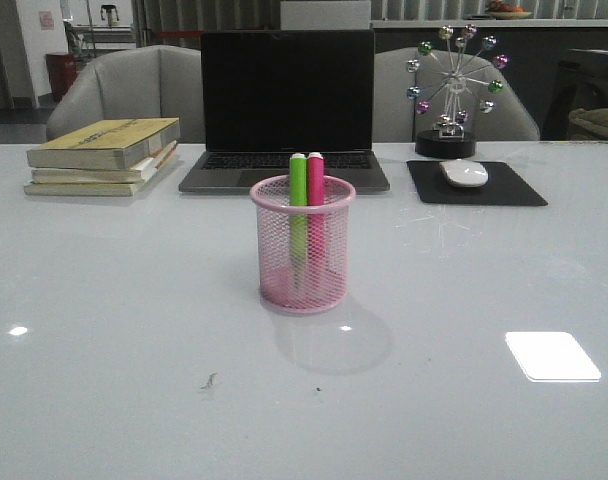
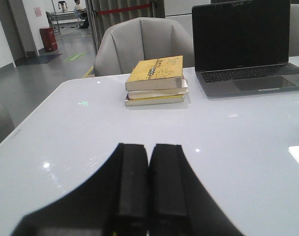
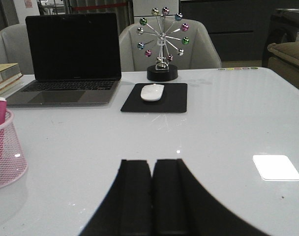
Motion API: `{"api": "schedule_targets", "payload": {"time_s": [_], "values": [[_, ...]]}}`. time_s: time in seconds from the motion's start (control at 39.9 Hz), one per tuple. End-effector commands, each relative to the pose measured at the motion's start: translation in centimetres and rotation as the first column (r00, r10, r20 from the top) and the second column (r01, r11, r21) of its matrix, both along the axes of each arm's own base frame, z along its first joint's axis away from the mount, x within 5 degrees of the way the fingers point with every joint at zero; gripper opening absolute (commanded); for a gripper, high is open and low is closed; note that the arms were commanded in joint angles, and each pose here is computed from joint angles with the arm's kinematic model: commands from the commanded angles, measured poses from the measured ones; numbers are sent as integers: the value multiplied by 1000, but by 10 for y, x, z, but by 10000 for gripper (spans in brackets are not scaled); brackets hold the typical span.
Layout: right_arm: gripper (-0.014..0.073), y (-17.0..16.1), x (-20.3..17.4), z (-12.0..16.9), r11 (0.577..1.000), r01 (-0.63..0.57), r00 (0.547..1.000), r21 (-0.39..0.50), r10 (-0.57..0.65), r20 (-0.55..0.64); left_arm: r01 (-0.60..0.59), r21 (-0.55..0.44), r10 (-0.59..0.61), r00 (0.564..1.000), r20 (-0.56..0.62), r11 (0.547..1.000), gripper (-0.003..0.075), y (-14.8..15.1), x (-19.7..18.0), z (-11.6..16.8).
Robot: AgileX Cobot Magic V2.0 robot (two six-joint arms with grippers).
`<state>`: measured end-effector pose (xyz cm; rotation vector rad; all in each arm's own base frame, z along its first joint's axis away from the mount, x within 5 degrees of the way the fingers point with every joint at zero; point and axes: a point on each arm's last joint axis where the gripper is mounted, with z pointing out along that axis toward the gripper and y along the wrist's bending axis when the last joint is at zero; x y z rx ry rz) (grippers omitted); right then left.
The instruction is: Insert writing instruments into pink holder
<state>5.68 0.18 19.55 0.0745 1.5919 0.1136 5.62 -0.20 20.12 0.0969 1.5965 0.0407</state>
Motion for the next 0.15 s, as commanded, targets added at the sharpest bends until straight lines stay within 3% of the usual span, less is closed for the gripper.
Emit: {"api": "schedule_targets", "payload": {"time_s": [0.0, 0.13], "values": [[52, -1, -2, 9, 1000, 9, 994, -6, -9, 107, -1, -25, 3, 995, 98, 1000, 92, 0, -2, 7], [52, -1, -2, 9, 1000, 9, 994, -6, -9, 107, -1, -25, 3, 995, 98, 1000, 92, 0, -2, 7]]}}
